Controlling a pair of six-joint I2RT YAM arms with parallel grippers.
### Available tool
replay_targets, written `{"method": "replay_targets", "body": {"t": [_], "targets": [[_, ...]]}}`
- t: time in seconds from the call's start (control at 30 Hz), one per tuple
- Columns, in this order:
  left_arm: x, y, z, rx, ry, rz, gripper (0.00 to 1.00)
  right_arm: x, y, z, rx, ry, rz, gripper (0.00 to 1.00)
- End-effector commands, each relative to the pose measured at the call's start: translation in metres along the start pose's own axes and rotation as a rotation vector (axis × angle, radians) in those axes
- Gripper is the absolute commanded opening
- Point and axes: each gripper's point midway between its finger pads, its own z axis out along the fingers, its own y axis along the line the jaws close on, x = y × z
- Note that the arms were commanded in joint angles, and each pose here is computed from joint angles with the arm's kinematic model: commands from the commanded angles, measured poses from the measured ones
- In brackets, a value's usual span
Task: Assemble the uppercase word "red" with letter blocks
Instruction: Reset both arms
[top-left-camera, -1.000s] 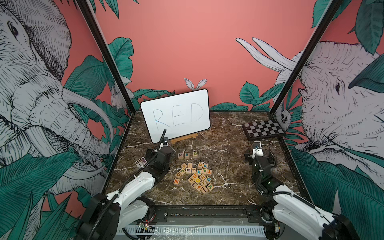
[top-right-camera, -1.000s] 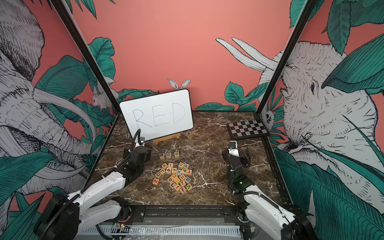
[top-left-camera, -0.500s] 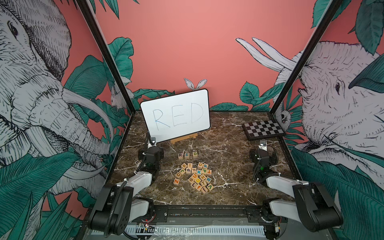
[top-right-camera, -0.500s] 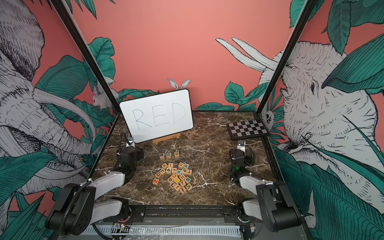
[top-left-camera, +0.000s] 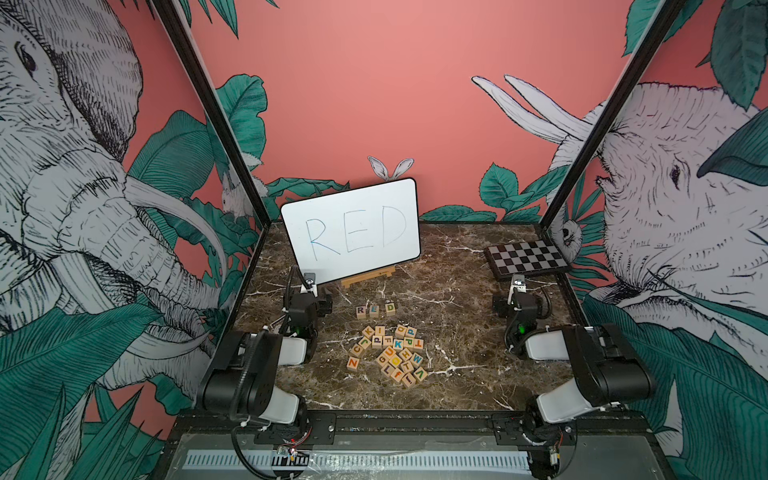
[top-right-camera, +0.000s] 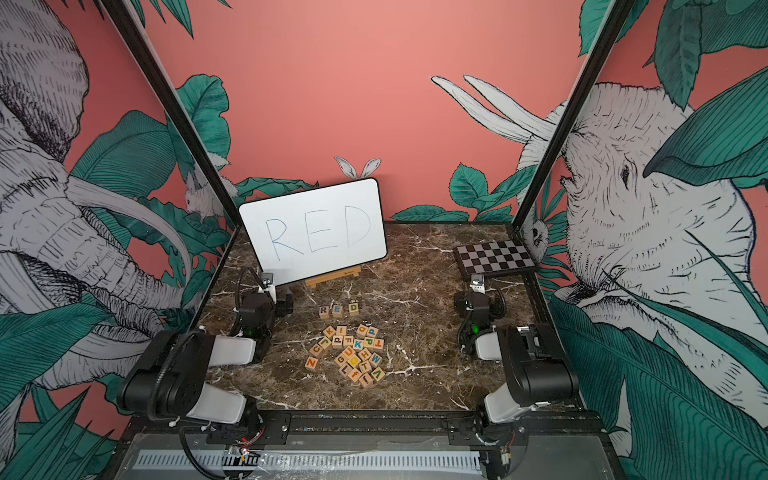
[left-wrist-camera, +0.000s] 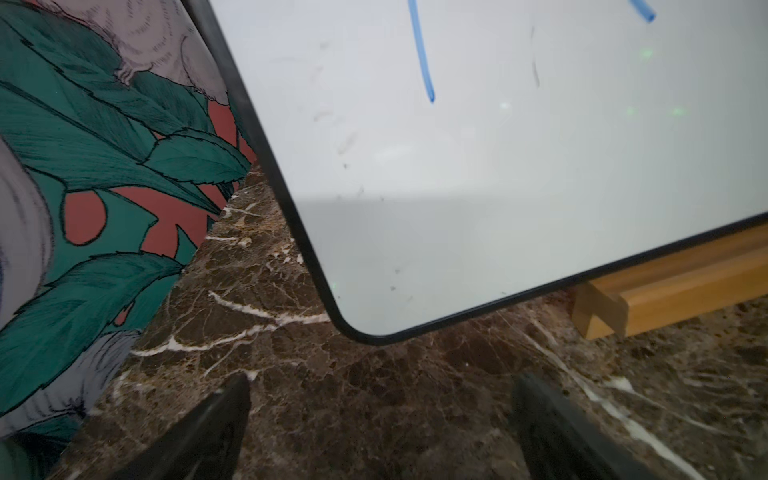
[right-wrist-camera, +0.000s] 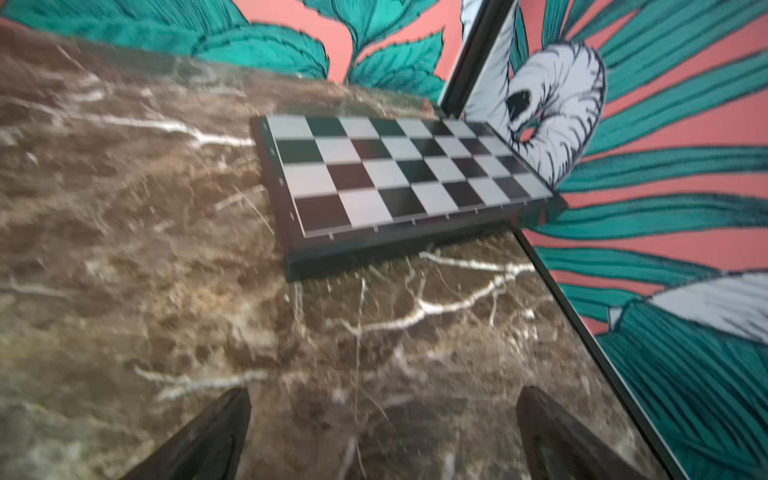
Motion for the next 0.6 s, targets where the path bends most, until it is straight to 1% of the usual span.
{"method": "replay_targets", "body": {"t": [0.0,0.1,0.17,0.47,0.57], "targets": [[-0.0224,-0.0013,0.0057,0.012,-0.082,0.004,0.99,-0.0158,-0.0011,0.0030,-0.006,-0.039,0.037,0.99],[-0.0216,0.0030,0.0109,-0.021,-0.079,-0.002,0.99,-0.0155,-0.0014,0.0029,-0.006,-0.039,0.038,0.99],[-0.0198,0.0050,0.0138,-0.029,-0.039,-0.010,0.99,-0.0151,-0.0011,0.0028,-0.006,-0.039,0.037,0.99],[-0.0199,0.0061,0.0146,-0.031,-0.039,-0.013,0.99,-0.0153,-0.0007,0.0039,-0.008,-0.035,0.035,0.99],[-0.0201,0.0061,0.0148,-0.031,-0.041,-0.014,1.00,-0.0136,0.0009,0.0074,-0.043,-0.018,0.045,0.99]]}}
